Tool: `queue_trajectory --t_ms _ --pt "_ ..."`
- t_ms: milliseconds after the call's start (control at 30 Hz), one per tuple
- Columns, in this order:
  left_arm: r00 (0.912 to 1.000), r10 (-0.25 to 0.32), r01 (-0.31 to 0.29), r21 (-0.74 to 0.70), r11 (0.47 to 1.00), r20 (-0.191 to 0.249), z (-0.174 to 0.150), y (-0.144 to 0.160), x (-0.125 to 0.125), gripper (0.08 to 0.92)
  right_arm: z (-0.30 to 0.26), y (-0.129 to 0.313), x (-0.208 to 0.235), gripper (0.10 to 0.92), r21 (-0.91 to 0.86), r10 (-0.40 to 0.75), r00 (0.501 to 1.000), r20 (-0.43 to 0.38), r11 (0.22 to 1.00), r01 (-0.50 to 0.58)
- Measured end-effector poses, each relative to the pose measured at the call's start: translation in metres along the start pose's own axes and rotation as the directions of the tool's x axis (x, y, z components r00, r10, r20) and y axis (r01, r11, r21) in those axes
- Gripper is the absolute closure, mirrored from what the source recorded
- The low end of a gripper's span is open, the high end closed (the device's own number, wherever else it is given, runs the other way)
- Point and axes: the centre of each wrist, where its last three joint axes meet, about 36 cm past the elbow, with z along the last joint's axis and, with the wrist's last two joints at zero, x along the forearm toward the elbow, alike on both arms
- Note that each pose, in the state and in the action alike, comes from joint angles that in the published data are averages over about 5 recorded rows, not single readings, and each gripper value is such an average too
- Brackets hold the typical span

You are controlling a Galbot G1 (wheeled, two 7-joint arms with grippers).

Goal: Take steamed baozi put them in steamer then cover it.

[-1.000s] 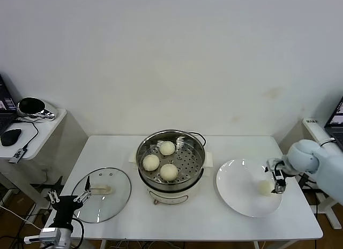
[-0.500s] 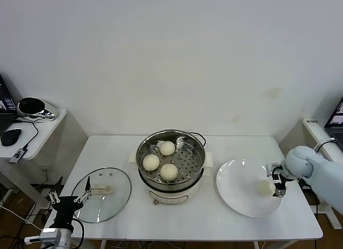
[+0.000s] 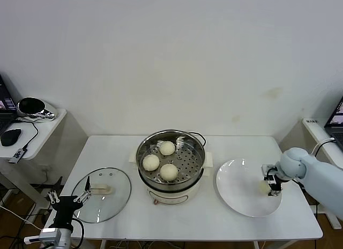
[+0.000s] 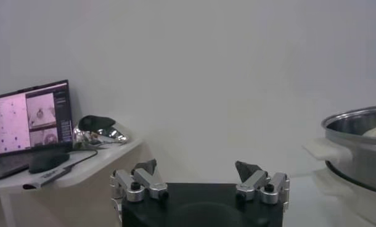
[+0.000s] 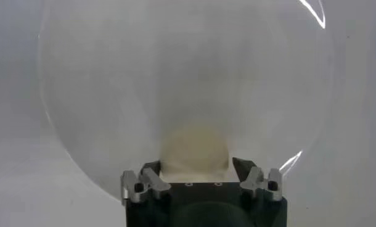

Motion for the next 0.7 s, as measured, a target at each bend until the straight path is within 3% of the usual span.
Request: queue_trajectory --t_ms 333,700 --pt "1.0000 0.005 -0.005 0.005 1.000 0.004 0.000 -0.002 -0.003 0.177 -0.002 -0.017 0.039 0.431 0.003 0.013 1.000 0.023 1.000 -0.013" --pt "0.9999 0.012 -0.012 0.009 1.000 0.009 0.000 -0.005 -0.007 0.177 -0.051 -0.072 0.156 0.419 0.034 0.128 0.981 0.144 0.990 -0.134"
